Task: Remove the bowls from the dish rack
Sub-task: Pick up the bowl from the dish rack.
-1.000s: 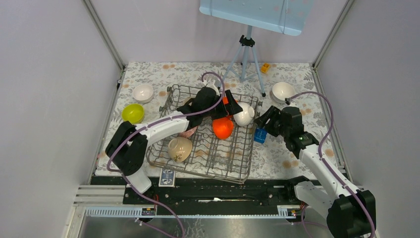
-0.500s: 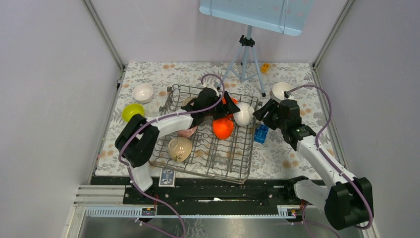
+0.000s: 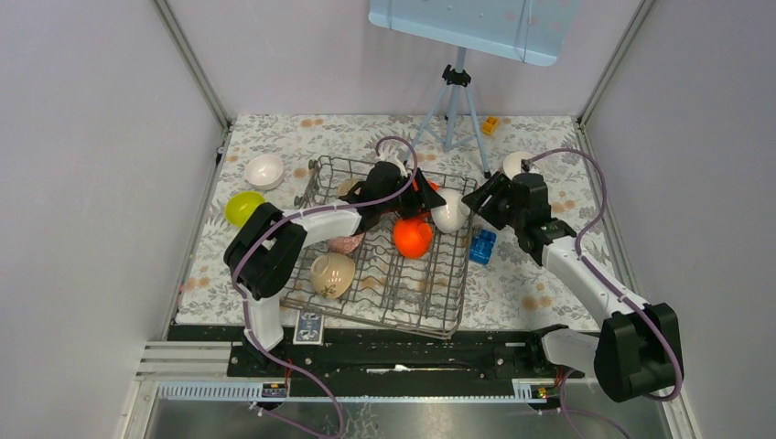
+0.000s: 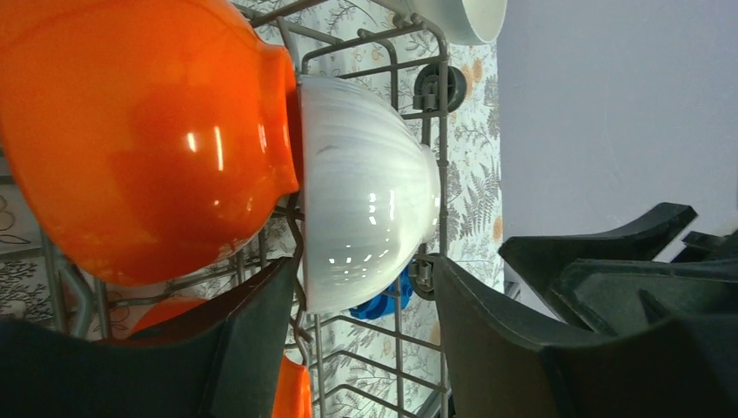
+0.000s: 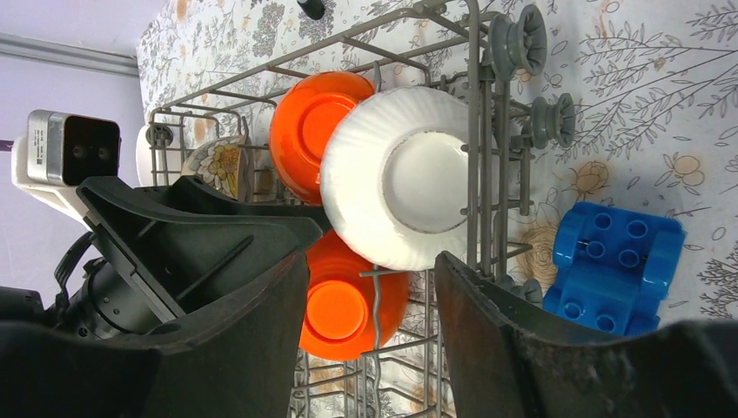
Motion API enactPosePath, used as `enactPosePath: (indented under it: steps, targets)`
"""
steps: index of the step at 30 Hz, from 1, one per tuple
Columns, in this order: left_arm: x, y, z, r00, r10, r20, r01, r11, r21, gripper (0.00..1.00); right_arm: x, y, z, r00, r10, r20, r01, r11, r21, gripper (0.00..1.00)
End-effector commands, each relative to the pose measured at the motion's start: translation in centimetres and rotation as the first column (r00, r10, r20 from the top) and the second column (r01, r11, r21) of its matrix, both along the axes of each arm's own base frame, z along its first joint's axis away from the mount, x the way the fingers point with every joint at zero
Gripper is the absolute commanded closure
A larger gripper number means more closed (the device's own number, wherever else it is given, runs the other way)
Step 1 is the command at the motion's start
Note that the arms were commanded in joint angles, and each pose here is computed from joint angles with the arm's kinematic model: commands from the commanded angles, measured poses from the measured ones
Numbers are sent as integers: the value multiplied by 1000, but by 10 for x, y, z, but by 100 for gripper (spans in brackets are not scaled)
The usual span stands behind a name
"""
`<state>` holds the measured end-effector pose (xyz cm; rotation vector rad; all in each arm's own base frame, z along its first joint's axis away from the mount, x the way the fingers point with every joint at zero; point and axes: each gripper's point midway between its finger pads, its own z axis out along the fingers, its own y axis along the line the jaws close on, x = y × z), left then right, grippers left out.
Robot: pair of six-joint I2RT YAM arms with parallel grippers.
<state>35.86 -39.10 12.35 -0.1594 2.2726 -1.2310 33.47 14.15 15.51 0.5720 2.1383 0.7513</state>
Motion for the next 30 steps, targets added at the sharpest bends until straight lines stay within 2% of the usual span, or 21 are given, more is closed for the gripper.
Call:
enactPosePath:
  steps: [1, 6, 22, 30]
  targets:
    - [3, -13, 27, 997, -40, 61, 46, 994, -99, 38, 14, 13, 21, 999, 19, 49, -22, 998, 53, 39]
    - [-1, -18, 34, 994, -74, 80, 84, 988, -131, 42, 17, 14, 12, 1000, 24, 19, -25, 999, 48, 42]
    - [-8, -26, 40, 986, -131, 99, 147, 972, -182, 52, 25, 18, -10, 998, 36, -43, -34, 999, 31, 43]
    - [-13, -29, 48, 981, -152, 118, 176, 958, -228, 57, 25, 22, -17, 997, 53, -55, -50, 998, 44, 47]
